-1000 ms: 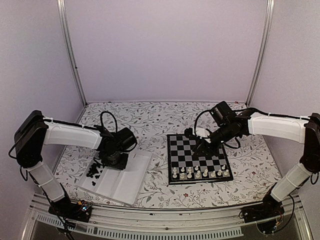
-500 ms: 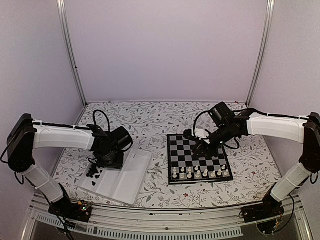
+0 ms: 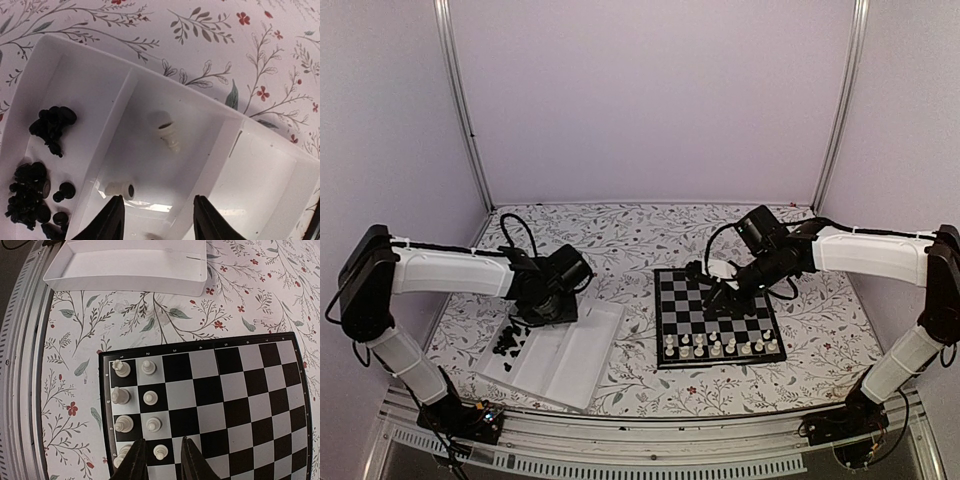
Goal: Set up the chess pieces on the board
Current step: Pick up the chess piece from the storage box.
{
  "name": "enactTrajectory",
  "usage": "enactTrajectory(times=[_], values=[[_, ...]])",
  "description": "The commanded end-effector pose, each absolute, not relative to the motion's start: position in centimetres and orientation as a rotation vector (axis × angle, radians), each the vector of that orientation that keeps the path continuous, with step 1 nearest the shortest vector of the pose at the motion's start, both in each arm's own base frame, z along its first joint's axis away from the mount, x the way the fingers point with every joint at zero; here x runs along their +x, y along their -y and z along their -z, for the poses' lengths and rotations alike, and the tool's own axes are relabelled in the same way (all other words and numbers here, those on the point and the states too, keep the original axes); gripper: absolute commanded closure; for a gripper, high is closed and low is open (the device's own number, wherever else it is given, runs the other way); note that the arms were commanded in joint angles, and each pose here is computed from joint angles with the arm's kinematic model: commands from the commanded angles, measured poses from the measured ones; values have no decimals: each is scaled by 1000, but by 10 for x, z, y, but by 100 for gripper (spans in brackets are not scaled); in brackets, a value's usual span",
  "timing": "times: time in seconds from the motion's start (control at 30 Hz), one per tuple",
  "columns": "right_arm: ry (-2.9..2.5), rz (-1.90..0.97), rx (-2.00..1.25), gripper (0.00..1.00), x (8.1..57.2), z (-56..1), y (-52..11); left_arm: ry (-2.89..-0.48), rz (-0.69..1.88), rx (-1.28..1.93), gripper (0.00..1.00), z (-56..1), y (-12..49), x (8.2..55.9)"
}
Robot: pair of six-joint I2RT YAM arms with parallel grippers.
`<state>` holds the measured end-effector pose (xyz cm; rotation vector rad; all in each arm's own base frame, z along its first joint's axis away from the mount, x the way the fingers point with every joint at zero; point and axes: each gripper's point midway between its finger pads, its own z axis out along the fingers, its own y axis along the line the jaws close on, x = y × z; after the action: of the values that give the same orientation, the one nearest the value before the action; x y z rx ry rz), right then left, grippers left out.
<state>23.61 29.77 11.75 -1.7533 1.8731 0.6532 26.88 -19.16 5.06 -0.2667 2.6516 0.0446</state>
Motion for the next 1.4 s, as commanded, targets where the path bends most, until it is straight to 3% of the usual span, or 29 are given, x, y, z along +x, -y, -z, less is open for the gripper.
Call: enactTrajectory(times=[0.0, 0.43, 0.73, 1.37], values=[[-1890, -648, -1782, 75, 231, -106, -295, -2585, 43, -357, 51, -55, 203, 292], [-1896, -647, -1796, 75, 230, -102, -296, -2584, 87, -368, 52, -44, 200, 306], [-1902, -642, -1801, 75, 229, -100, -295, -2570, 14, -407, 65, -44, 178, 310], [-1906, -637, -1817, 75, 227, -96, -296, -2630, 43, -403, 69, -14, 181, 323]])
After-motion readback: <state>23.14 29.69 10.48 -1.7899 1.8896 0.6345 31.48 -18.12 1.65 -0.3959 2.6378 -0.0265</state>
